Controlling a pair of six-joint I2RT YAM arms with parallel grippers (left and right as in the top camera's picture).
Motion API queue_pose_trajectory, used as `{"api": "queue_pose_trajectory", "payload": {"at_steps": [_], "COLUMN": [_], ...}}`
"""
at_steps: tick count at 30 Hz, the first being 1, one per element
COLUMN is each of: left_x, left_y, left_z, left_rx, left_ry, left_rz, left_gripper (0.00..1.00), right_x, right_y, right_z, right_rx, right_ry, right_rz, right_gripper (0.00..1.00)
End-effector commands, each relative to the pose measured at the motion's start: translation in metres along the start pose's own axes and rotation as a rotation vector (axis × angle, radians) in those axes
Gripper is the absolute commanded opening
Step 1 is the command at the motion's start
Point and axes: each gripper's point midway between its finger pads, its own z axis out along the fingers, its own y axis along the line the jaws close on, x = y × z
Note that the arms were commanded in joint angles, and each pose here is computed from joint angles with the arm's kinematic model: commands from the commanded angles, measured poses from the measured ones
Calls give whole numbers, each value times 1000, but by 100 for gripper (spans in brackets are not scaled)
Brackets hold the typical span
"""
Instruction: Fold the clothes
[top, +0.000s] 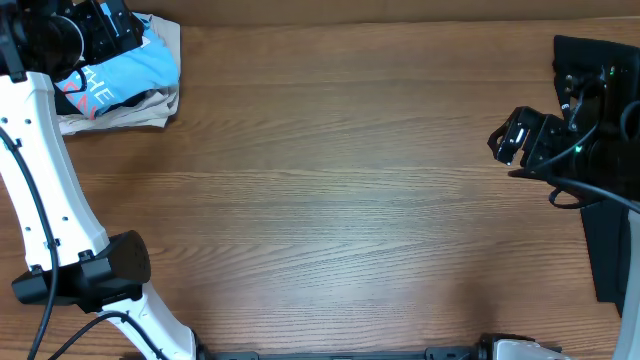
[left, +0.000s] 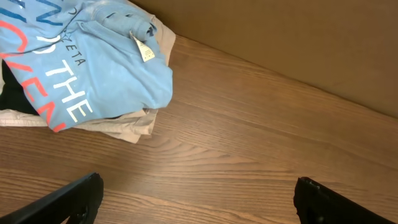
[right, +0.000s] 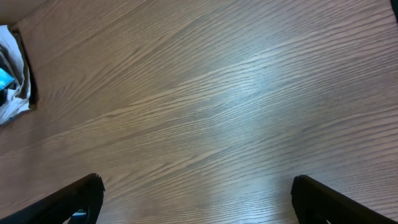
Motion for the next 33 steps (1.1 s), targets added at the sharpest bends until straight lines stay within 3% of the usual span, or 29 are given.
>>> {"api": "queue_pose_trajectory", "payload": {"at_steps": [1, 12, 23, 33], "left_x": [1, 1, 1, 1], "left_y": [-5, -5, -5, -5], "left_z": [0, 0, 0, 0], "left_rx": [21, 21, 21, 21], "left_ry": [3, 4, 3, 3], "left_rz": [2, 1, 2, 2], "left_gripper": [100, 100, 100, 100], "right_x": [0, -2, 21, 57], "right_y": [0, -5, -6, -26], "right_z": [-9, -31, -35, 17], "right_rx": [3, 26, -125, -248], "right_ry": [-38, -155, -539, -867], "right_rz": [-27, -68, -183, -256], "right_gripper": [100, 100, 100, 100]}}
